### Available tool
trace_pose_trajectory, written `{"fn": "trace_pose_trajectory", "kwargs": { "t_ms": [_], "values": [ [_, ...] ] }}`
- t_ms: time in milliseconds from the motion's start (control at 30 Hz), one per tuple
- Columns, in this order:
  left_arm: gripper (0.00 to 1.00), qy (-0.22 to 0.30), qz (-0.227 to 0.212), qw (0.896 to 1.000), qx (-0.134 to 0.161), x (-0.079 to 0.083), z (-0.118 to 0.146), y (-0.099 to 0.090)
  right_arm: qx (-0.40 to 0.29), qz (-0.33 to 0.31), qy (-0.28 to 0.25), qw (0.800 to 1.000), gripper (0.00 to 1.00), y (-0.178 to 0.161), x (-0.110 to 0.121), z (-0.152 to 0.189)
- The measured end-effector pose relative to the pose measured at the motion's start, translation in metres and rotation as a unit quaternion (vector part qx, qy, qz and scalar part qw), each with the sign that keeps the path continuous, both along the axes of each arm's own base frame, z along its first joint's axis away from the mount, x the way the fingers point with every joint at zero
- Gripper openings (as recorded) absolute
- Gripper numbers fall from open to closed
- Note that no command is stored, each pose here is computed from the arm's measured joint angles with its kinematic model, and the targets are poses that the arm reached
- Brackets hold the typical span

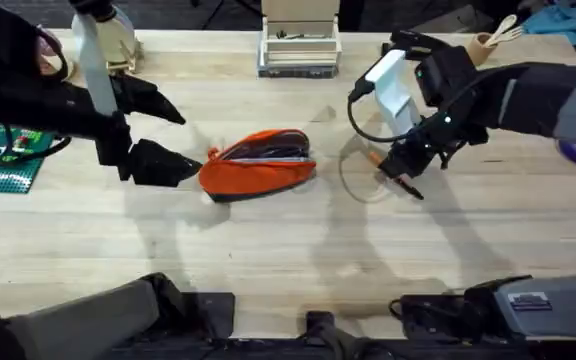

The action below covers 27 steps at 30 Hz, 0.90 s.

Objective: Unzip the bag, pick up the pens from the table one at a time and place them inside, then zip the bag closed.

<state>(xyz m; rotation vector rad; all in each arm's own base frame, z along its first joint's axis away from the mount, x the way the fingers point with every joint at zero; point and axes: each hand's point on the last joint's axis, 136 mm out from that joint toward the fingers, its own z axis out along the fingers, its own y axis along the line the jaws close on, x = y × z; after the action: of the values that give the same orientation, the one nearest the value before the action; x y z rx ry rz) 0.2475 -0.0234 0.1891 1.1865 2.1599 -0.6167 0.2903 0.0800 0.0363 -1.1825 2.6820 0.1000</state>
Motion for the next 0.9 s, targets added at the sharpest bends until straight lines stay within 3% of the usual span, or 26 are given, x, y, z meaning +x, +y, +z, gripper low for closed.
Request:
{"fn": "trace_pose_trajectory", "kwargs": {
  "t_ms": [267, 500, 733, 900],
  "values": [
    [0.993, 0.0, 0.0, 1.0, 0.0, 0.0, 0.0, 0.0, -0.001, 0.001, 0.001, 1.0, 0.038, 0.0, 0.0, 0.001],
    [0.993, 0.0, 0.0, 1.0, 0.0, 0.0, 0.0, 0.0, -0.013, 0.034, 0.038, 0.999, 0.034, -0.001, -0.015, 0.008],
    [0.993, 0.0, 0.0, 1.0, 0.0, 0.0, 0.0, 0.0, -0.012, 0.098, -0.022, 0.995, 0.035, 0.013, 0.013, 0.049],
    [0.992, 0.0, 0.0, 1.0, 0.0, 0.0, 0.0, 0.0, -0.006, 0.184, -0.076, 0.98, 0.035, 0.041, 0.017, 0.08]
  ]
}}
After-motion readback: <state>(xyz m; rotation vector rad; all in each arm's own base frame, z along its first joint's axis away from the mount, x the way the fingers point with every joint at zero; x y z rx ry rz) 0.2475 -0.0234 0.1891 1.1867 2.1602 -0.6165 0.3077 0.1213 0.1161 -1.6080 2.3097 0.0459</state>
